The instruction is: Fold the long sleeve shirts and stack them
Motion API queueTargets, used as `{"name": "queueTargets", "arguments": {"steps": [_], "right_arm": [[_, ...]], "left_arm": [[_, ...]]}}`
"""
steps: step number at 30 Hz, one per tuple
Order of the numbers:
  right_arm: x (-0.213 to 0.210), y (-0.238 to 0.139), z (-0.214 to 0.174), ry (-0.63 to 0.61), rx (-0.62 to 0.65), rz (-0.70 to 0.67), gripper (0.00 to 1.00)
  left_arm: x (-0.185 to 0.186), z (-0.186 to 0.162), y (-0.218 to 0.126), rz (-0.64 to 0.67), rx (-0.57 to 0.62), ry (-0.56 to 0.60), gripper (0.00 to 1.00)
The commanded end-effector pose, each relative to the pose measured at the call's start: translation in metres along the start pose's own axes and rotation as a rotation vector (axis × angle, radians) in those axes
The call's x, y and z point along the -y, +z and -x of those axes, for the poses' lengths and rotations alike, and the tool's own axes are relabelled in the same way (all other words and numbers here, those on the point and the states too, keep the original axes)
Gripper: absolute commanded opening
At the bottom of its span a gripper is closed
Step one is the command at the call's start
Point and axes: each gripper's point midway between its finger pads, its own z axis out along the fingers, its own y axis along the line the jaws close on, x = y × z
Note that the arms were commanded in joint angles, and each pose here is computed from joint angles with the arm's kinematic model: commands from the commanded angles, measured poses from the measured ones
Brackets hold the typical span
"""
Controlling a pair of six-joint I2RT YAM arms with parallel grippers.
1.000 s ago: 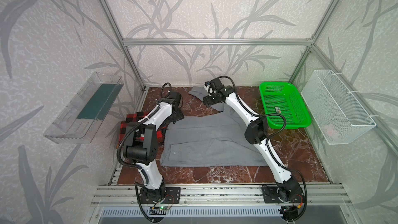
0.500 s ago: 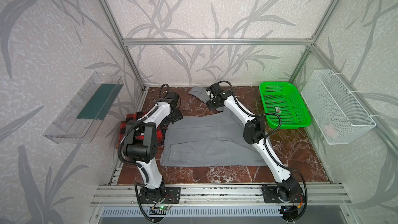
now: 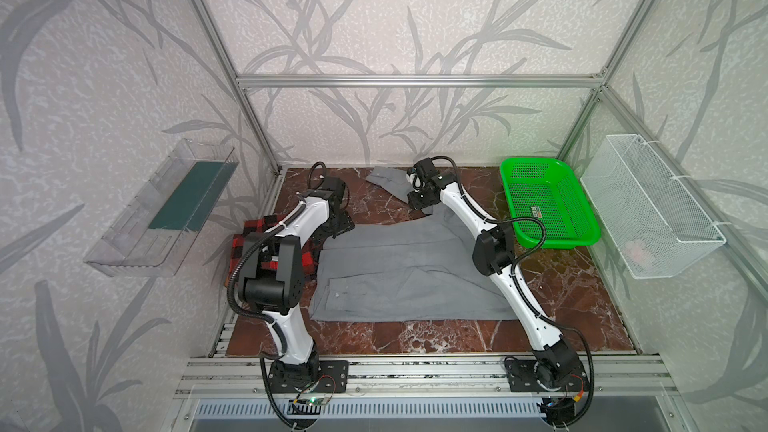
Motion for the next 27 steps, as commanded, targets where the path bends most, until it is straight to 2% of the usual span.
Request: {"name": "queueTargets", "arguments": {"steps": [1,10,18,22,23,26,27], "right_arm": [[0.002,0.018,-0.039,0.009,-0.135,0.028,0.34],[0.000,-0.004,-0.041,-0.052,-0.163,0.004,0.01],[-0.019,-0.046,-0.051,-0.091,-0.225,0.037,0.00],[-0.036,-0.070,-0.039,-0.086,-0.154,0.063,0.00],[-0.041,-0.074,-0.033,-0.091,-0.125,0.066,0.03],[-0.059,-0.079,-0.017,-0.114,-0.057,0.093,0.30],[-0.064,-0.077,-0.014,-0.121,-0.048,0.106,0.35]], "left_arm": [[-0.002,-0.001,-0.003,-0.002,-0.002,-0.004,0.89],[-0.003,0.000,-0.005,-0.006,0.005,-0.003,0.88],[-0.002,0.000,-0.008,-0.018,0.010,-0.006,0.88],[0.000,0.000,-0.009,-0.030,0.010,-0.007,0.88],[0.000,-0.001,-0.009,-0.029,0.009,-0.006,0.88],[-0.001,0.000,-0.010,-0.030,0.010,-0.006,0.88],[-0.001,0.000,-0.010,-0.028,0.013,-0.006,0.88]]}}
